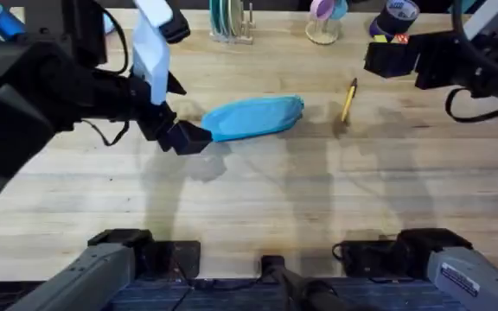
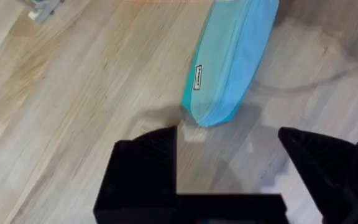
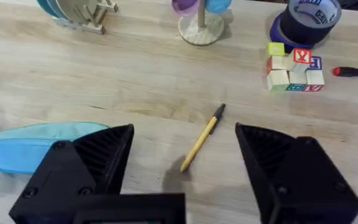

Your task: Unzip the bag, pick up the pens from the table one at a time and place them inside, then zip the bag closed.

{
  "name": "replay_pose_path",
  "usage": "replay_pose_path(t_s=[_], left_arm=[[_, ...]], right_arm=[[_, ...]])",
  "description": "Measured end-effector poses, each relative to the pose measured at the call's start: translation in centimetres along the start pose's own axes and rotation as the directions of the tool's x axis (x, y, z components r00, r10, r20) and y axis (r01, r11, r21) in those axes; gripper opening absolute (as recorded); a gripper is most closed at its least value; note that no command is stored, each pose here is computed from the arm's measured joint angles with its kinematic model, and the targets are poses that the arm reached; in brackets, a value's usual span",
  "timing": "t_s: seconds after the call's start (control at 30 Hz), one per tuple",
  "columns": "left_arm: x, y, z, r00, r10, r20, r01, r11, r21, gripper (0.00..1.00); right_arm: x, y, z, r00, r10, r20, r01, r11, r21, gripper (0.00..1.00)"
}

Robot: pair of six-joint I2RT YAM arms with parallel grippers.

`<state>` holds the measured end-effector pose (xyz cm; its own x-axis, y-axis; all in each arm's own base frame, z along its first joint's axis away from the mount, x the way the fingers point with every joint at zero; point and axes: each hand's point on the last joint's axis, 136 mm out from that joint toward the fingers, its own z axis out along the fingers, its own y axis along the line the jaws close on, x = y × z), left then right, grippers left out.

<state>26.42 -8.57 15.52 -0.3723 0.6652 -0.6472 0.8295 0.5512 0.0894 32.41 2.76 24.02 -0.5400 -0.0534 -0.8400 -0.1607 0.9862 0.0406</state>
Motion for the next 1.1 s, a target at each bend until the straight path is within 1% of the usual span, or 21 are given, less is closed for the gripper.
replay_pose_path(t_s=[0.07, 0.1, 0.37, 0.53, 0.8, 0.9, 1.1], left_arm=[[0.0, 0.3, 0.7, 1.000, -0.002, 0.004, 0.002, 1.000, 0.012, 0.993], [0.1, 0.8, 1.7, 1.000, -0.007, 0.005, 0.007, 1.000, 0.028, 0.993], [1.6, 1.2, 4.2, 0.998, -0.050, -0.041, 0.054, 0.995, 0.090, 0.994], [2.1, 1.1, 5.0, 0.996, -0.069, -0.056, 0.075, 0.990, 0.118, 0.993], [1.6, 0.9, 5.4, 0.997, -0.074, -0.021, 0.076, 0.986, 0.148, 0.995], [1.5, 0.8, 5.4, 0.997, -0.072, -0.018, 0.074, 0.986, 0.150, 0.913], [1.4, 0.8, 5.4, 0.997, -0.071, -0.013, 0.072, 0.986, 0.152, 0.840]], right_arm=[[0.0, 0.0, 0.0, 1.000, 0.000, 0.000, 0.000, 1.000, 0.000, 0.996], [0.0, 0.0, 0.0, 1.000, 0.000, 0.000, 0.000, 1.000, 0.000, 0.996], [0.0, 0.0, 0.0, 1.000, 0.000, 0.000, 0.000, 1.000, 0.000, 0.996], [0.0, 0.0, 0.0, 1.000, 0.000, 0.001, 0.000, 1.000, 0.000, 0.996], [0.0, 0.0, 0.0, 1.000, 0.000, 0.000, 0.000, 1.000, 0.000, 0.995], [0.0, 0.0, 0.0, 1.000, 0.000, 0.001, 0.000, 1.000, 0.000, 0.995], [0.0, 0.0, 0.0, 1.000, 0.000, 0.001, 0.000, 1.000, 0.000, 0.995]])
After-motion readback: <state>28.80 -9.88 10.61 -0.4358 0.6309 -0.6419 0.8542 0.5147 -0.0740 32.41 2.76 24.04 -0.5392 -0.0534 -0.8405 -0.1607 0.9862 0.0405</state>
